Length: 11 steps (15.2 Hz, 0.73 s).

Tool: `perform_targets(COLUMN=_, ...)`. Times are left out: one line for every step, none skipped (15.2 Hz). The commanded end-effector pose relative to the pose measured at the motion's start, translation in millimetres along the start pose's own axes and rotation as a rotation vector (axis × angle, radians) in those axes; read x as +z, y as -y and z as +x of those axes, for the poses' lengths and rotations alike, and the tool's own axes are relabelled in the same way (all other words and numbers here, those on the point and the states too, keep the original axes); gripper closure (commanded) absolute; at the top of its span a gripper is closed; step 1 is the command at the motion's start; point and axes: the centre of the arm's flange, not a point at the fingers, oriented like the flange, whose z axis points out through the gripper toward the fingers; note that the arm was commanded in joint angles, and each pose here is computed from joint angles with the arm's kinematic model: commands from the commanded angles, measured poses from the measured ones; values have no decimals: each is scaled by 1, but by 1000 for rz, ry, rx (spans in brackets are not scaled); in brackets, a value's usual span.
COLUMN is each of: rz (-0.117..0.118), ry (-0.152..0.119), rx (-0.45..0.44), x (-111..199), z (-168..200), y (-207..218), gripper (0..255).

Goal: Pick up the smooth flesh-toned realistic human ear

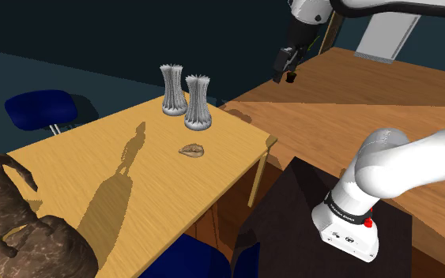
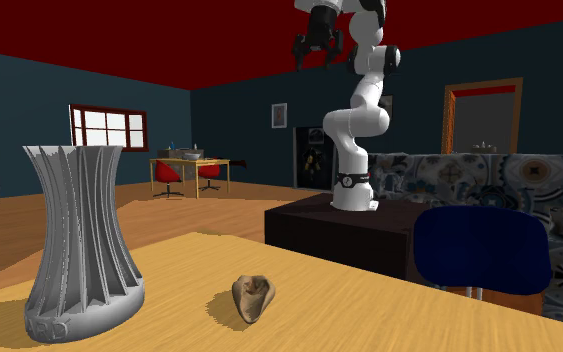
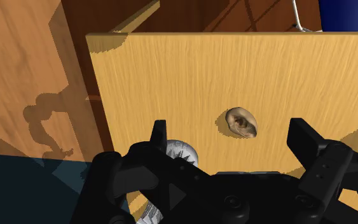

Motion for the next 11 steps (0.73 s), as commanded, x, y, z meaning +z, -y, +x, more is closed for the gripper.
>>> perform_targets(rz=0, ry=0, rx=0, x=0, z=0, y=0, gripper=0)
perform_targets(rz=6, ry=9, rx=-16, x=10, z=9, y=-2, gripper=0)
perform_targets(rz=13, ry=18, rx=-32, x=21, z=19, y=-4, gripper=0)
perform_targets(rz=19, ry=27, rx=-48, x=32, z=28, y=-5, gripper=0)
perform_targets(rz=25, ry=35, rx=-64, x=42, z=37, y=-7, gripper=0)
perform_targets(rz=32, ry=44, rx=-80, x=53, z=46, y=-8, gripper=0)
perform_targets(rz=38, ry=53, rx=-96, x=64, z=56, y=-8, gripper=0)
perform_targets(rz=45, ry=62, rx=-112, x=75, z=64, y=-9, gripper=0)
perform_targets(rz=51, ry=71, rx=-129, x=86, z=73, y=-10, gripper=0)
perform_targets(rz=57, ry=80, rx=-145, x=97, z=82, y=-10, gripper=0)
perform_targets(rz=64, ry=88, rx=-161, x=108, z=91, y=-10, gripper=0)
